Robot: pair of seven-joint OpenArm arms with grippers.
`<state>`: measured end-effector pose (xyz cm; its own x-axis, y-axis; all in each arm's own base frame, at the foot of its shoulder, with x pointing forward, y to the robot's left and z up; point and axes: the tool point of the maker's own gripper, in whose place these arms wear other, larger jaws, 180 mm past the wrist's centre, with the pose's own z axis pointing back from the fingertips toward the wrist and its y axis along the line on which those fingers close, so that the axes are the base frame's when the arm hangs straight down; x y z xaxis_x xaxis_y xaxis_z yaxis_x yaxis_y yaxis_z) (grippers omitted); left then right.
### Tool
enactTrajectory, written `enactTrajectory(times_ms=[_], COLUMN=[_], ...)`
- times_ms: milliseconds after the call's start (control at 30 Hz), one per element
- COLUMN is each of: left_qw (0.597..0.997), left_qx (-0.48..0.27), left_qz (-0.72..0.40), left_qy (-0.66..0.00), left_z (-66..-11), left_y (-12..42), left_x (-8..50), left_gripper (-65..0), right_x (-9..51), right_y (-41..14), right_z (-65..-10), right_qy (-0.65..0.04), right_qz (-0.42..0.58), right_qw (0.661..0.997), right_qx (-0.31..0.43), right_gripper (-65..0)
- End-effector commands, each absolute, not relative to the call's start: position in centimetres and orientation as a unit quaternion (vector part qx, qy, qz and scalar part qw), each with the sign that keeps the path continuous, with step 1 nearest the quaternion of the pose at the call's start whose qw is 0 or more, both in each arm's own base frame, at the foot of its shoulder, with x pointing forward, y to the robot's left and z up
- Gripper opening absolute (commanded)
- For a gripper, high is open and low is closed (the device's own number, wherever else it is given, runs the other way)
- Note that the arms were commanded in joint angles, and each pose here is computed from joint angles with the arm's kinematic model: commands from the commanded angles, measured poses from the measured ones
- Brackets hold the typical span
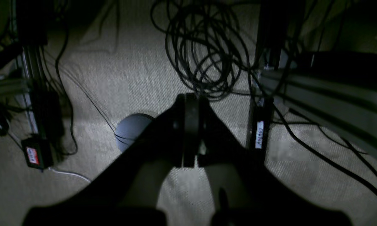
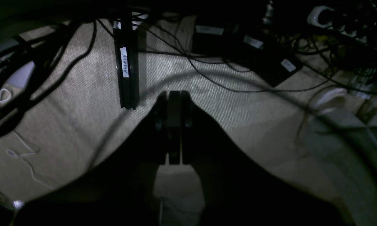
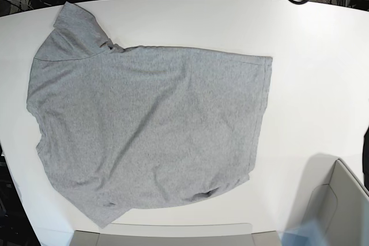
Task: Fold the T-shirt properly
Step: 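Move both grippers from rest toward the shirt's collar-side corners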
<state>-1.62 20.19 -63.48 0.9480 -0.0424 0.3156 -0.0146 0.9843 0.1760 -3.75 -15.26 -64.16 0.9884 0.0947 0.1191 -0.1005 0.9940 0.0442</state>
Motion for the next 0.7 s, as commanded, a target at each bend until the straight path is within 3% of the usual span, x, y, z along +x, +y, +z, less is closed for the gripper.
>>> enactTrajectory(times_ms=[0,467,667], left_qw=[0.984,0.968,0.959], left_qx=[0.098,0.106,0.161], left_qz=[-0.009,-0.039,-0.007], left_qy=[-0.151,-0.222,-0.234], left_z=[-63.2,-57.0,-53.5], left_y=[21.2,22.2,26.6], left_x=[-3.2,-3.8,-3.6], left_gripper=[-64.9,-64.9,-64.9], right_x=[-2.9,-5.2,-5.6], right_y=[-16.3,-19.0,-18.0], right_z=[-63.8,-58.0,-53.8], right_qy=[-0.077,-0.134,-0.168], right_qz=[0.042,0.052,0.038], right_qw=[0.996,0.989,0.984], right_qx=[0.021,0.022,0.05], right_gripper=[-65.0,-65.0,-65.0])
